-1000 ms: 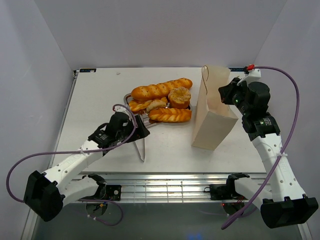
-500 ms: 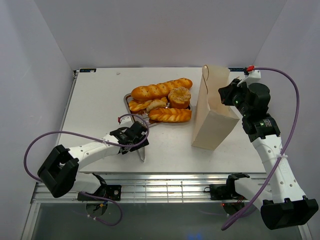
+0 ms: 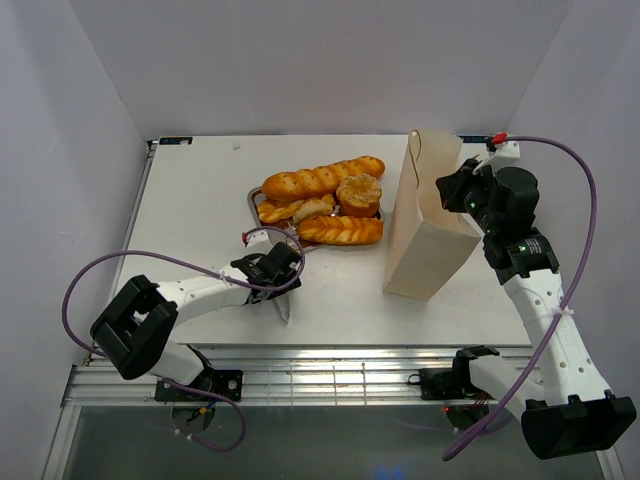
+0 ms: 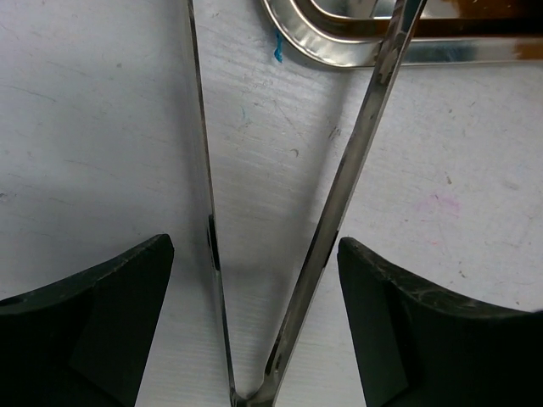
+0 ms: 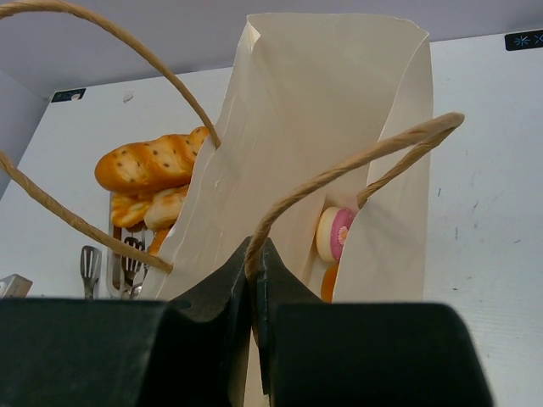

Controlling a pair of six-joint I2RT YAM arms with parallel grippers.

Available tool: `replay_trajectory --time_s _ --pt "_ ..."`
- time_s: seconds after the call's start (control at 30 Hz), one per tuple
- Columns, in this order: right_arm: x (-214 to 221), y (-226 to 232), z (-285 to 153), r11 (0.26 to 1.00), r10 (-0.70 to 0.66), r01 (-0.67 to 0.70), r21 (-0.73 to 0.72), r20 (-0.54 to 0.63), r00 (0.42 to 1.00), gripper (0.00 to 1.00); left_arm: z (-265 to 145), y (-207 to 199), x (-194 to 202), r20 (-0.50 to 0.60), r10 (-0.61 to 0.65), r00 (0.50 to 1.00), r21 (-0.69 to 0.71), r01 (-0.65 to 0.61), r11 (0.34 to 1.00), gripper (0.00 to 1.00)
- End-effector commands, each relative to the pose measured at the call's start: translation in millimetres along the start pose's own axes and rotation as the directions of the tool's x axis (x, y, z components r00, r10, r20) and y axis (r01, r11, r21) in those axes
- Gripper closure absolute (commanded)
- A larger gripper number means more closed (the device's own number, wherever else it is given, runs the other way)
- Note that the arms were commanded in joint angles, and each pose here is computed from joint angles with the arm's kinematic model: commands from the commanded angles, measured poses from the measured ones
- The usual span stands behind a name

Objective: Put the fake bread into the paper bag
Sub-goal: Pick up the clamp at the center of the board.

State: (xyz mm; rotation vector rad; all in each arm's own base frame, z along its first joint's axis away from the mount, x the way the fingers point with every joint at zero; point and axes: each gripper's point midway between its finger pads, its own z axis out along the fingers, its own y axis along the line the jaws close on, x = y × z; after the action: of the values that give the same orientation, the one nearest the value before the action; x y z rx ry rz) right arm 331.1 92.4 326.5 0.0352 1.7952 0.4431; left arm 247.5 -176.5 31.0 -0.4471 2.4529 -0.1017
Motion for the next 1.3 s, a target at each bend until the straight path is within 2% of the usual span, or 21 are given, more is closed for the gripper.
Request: replay_trajectory --time_s 0.0,0.23,0.27,0.3,0.4,0.6,0.77,0.93,1.03,1.27 --pt "-5 3 -2 1.000 -0.016 0.017 -0.015 0.027 0.999 0.92 2 -3 -2 0.021 -0.005 1.000 0.011 0.005 1.000 0.11" --pt "-4 4 -2 1.000 -0.010 0.011 -0.022 0.025 1.000 0.92 9 -2 0 0.023 0.027 0.999 -0.011 -0.027 1.000 0.16" --pt "-4 4 -2 1.000 -0.009 0.010 -0.023 0.026 1.000 0.92 10 -1 1 0.020 0.029 0.999 -0.012 -0.028 1.000 0.18" --pt "-5 4 -3 1.000 -0.008 0.008 -0.021 0.030 1.000 0.92 11 0 2 0.015 0.033 0.999 -0.016 -0.033 0.999 0.25" --pt "-6 4 -4 1.000 -0.005 0.006 -0.021 0.035 0.999 0.92 13 4 6 0.007 0.048 0.999 -0.024 -0.048 0.999 0.36" --pt "-8 6 -7 1.000 0.002 -0.001 -0.027 0.038 0.999 0.92 16 11 15 -0.025 0.078 0.997 -0.044 -0.079 0.996 0.39" --pt "-10 7 -9 1.000 0.003 -0.002 -0.026 0.046 0.999 0.92 7 15 12 -0.010 0.054 0.998 -0.029 -0.055 0.998 0.55" --pt "-12 8 -11 1.000 0.003 -0.001 -0.027 0.049 0.999 0.92 -18 6 -9 0.037 0.014 0.999 0.036 -0.016 0.999 0.71" --pt "-14 8 -13 1.000 0.003 -0.001 -0.025 0.053 0.999 0.92 -34 3 -21 0.058 -0.005 0.998 0.071 0.001 0.997 0.74" --pt "-18 8 -15 1.000 0.001 0.001 -0.021 0.060 0.998 0.92 -98 -22 -68 0.156 -0.039 0.987 0.278 -0.006 0.961 0.85"
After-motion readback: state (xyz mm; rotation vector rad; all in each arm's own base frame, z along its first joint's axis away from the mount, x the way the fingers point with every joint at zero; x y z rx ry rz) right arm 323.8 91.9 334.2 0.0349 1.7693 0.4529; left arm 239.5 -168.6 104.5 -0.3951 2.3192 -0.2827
